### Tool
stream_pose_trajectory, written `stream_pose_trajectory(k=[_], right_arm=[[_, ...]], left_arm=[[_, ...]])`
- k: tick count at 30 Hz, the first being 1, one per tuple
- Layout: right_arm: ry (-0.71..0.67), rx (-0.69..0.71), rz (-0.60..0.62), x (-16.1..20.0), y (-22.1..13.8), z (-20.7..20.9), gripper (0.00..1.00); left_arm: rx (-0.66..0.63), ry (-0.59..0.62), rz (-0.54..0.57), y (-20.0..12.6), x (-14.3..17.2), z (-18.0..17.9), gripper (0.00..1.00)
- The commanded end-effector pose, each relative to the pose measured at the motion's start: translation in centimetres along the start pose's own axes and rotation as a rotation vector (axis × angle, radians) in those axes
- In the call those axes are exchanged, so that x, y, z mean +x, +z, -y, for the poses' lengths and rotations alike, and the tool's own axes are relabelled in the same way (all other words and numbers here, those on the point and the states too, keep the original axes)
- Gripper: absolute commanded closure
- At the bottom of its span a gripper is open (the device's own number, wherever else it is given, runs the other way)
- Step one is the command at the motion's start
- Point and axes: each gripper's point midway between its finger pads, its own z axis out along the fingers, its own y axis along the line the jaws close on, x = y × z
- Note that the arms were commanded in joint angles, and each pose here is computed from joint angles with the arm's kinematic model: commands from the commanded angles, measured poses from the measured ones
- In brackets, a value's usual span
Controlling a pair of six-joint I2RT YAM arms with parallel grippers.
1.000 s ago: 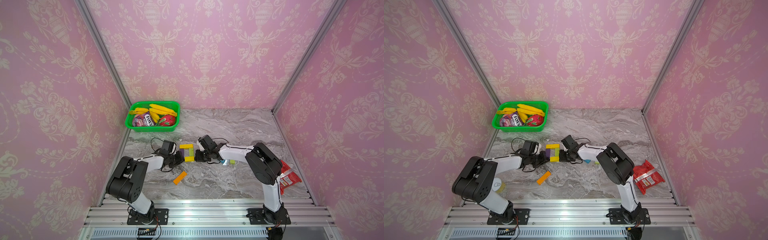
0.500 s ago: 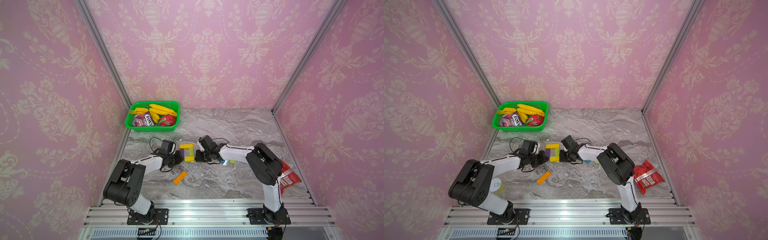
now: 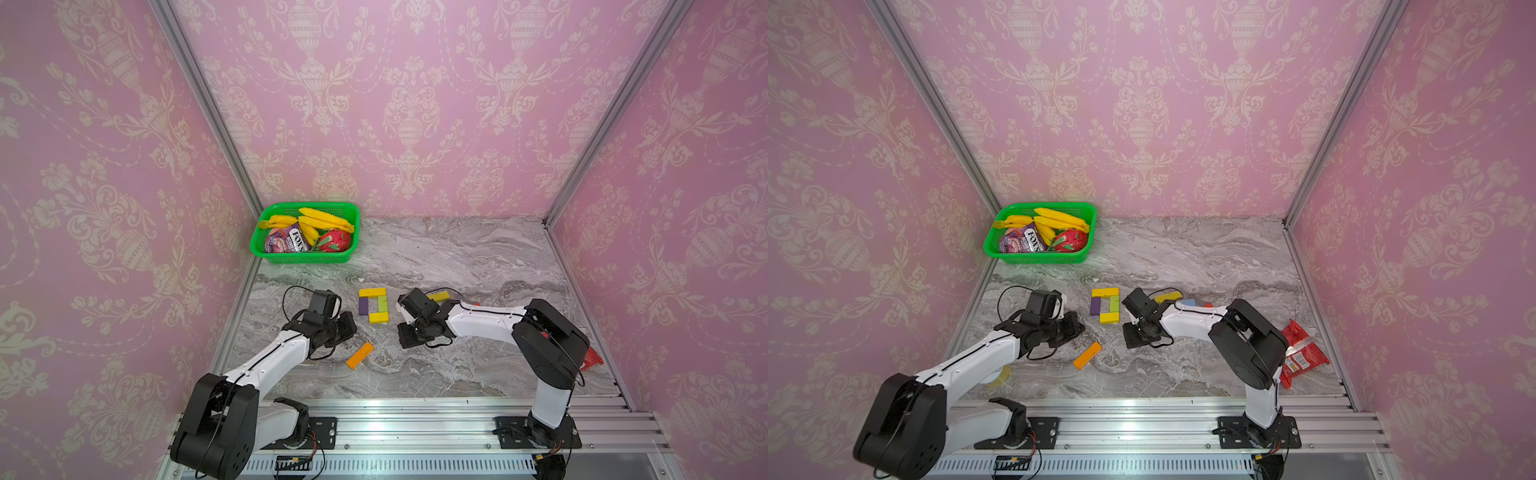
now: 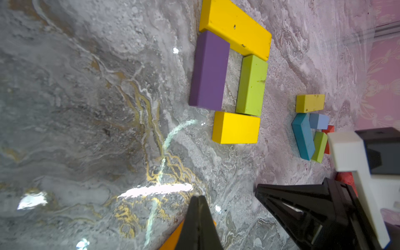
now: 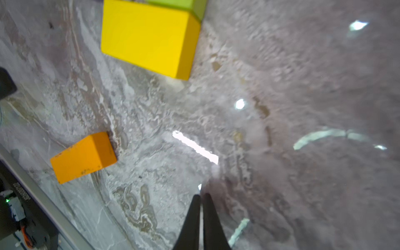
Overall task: Assemble the letter p with building blocks
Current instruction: Assemble the building block at the center of the board.
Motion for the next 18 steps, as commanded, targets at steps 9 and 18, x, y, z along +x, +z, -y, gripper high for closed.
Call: stream_pose_trajectory(k=[9, 18], right_arm=[[-0.152, -0.161, -0.190, 3.2, 2.5, -6.1, 0.90], [-0.185, -0.141, -0.221, 1.9, 3.7, -6.8, 0.90]], left_arm=[[-0.113, -0.016, -0.088, -1.2, 5.1, -4.5, 1.00], [-0.095, -0.011, -0.133, -0.6, 6.1, -4.5, 1.00]])
